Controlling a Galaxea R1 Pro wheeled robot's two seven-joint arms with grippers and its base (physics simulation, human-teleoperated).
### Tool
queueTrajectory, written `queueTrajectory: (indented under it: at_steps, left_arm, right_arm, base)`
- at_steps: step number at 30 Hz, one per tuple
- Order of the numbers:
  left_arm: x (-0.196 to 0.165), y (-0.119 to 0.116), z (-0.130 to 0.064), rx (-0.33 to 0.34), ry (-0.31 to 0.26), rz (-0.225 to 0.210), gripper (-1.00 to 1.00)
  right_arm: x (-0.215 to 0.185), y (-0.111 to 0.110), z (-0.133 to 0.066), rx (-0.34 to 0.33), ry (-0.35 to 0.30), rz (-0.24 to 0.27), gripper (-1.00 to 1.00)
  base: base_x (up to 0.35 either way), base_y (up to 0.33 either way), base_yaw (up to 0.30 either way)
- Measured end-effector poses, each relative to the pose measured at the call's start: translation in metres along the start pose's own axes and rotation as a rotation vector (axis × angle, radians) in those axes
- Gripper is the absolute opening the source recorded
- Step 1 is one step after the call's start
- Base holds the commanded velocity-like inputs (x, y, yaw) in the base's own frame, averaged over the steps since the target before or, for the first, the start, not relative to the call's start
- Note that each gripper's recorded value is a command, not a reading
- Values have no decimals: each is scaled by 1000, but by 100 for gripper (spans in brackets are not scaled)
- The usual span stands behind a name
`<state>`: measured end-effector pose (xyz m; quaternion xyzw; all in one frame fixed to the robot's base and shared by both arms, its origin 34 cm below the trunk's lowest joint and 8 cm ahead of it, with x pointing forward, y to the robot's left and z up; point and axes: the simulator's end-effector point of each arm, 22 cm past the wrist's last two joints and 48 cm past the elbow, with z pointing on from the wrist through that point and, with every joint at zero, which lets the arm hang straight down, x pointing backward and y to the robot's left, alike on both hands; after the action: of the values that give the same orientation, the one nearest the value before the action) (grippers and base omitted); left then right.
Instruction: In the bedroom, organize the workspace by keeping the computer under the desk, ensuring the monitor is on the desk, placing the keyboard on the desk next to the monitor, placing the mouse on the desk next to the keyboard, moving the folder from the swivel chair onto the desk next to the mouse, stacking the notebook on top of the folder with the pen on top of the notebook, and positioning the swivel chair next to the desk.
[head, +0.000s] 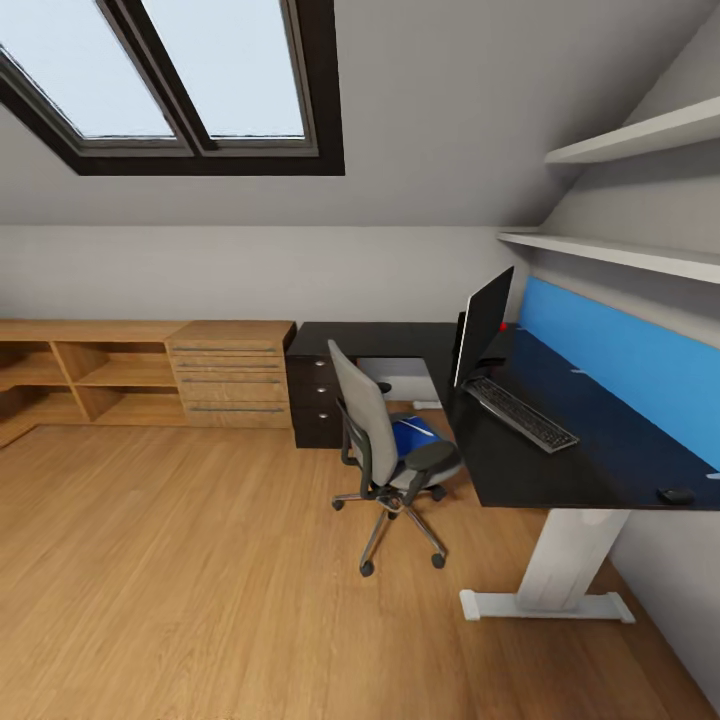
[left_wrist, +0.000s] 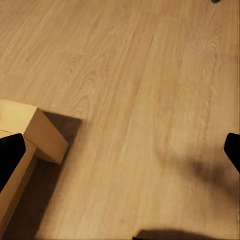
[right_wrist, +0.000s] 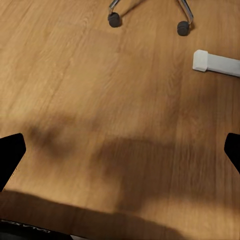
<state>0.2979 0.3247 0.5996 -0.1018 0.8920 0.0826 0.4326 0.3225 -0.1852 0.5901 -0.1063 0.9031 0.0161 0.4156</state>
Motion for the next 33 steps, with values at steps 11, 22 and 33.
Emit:
queueTrajectory:
  at_steps: [11,22,33]
  left_arm:
    - [14,-27,2,22,11,-31,100]
    - [28,-31,12,23,18,-33,100]
    - [58,-31,23,22,96,-31,100]
  right_arm:
    - [7,-5,9,7,-3,-5,100]
    - [18,-5,21,7,-7,-7,100]
    - [30,-6,32,16,-8,-3,100]
  base:
    - [0,0,0]
    - [0,0,0]
    - [0,0,0]
